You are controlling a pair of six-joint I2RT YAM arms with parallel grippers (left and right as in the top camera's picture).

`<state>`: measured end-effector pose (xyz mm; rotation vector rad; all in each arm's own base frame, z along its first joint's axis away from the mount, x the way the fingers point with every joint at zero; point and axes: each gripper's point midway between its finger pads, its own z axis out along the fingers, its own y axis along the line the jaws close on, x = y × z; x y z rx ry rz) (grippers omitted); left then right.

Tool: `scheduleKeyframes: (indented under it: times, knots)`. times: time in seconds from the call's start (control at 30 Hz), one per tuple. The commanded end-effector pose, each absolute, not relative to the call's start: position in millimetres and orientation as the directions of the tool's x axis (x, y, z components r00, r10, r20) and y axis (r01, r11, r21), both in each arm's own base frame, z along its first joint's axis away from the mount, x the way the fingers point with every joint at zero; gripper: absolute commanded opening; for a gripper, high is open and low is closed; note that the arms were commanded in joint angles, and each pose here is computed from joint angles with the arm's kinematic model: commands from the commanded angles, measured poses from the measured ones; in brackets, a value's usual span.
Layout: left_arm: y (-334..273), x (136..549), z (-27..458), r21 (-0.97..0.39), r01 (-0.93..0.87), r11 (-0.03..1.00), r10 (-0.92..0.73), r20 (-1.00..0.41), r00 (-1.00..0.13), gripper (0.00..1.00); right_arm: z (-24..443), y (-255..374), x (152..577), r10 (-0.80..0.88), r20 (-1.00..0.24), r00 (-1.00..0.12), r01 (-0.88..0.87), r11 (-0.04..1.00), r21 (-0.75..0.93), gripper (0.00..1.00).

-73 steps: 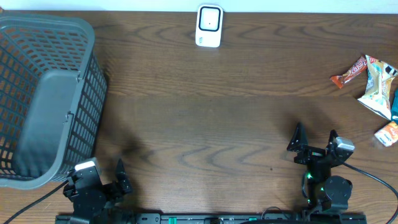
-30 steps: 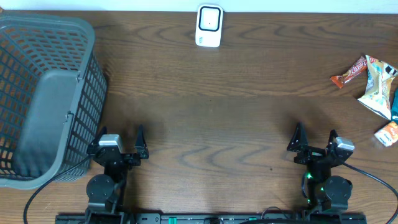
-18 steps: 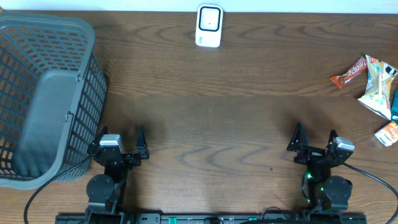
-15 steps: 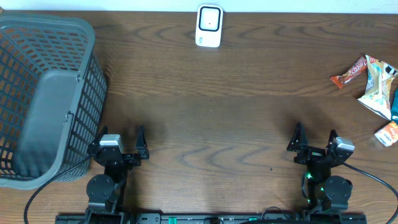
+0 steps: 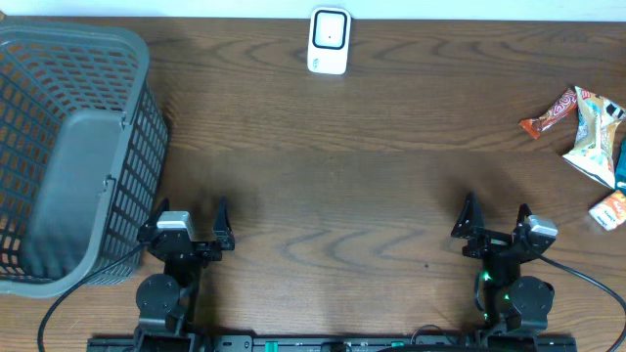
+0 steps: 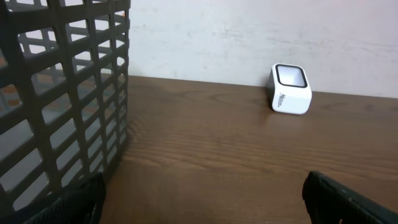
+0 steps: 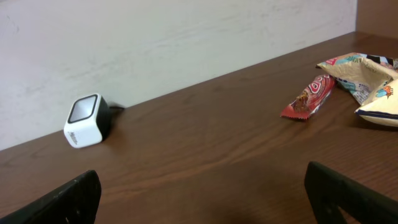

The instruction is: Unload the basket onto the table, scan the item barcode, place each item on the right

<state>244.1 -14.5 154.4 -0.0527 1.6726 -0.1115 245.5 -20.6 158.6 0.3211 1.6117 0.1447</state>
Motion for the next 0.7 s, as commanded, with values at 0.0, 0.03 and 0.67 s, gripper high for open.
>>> scheduleKeyframes:
  times: [0.0, 0.03, 0.67]
  knots:
    - [-12.0, 243.4, 136.3, -0.082, 0.017, 0.996, -0.078, -0.984, -0.157, 0.98, 157.6, -19.5, 245.5, 0.295, -0.955, -0.039, 0.113, 0.951, 0.289, 0.99]
    - [-12.0, 243.4, 136.3, -0.082, 0.017, 0.996, -0.078, -0.984, -0.157, 0.98, 157.6, -19.5, 245.5, 0.295, -0.955, -0.039, 0.113, 0.951, 0.289, 0.99]
    - [-3.3, 243.6, 136.3, -0.082, -0.019, 0.996, -0.084, -0.984, -0.154, 0.98, 157.6, -19.5, 245.5, 0.295, -0.955, -0.039, 0.113, 0.951, 0.289, 0.99]
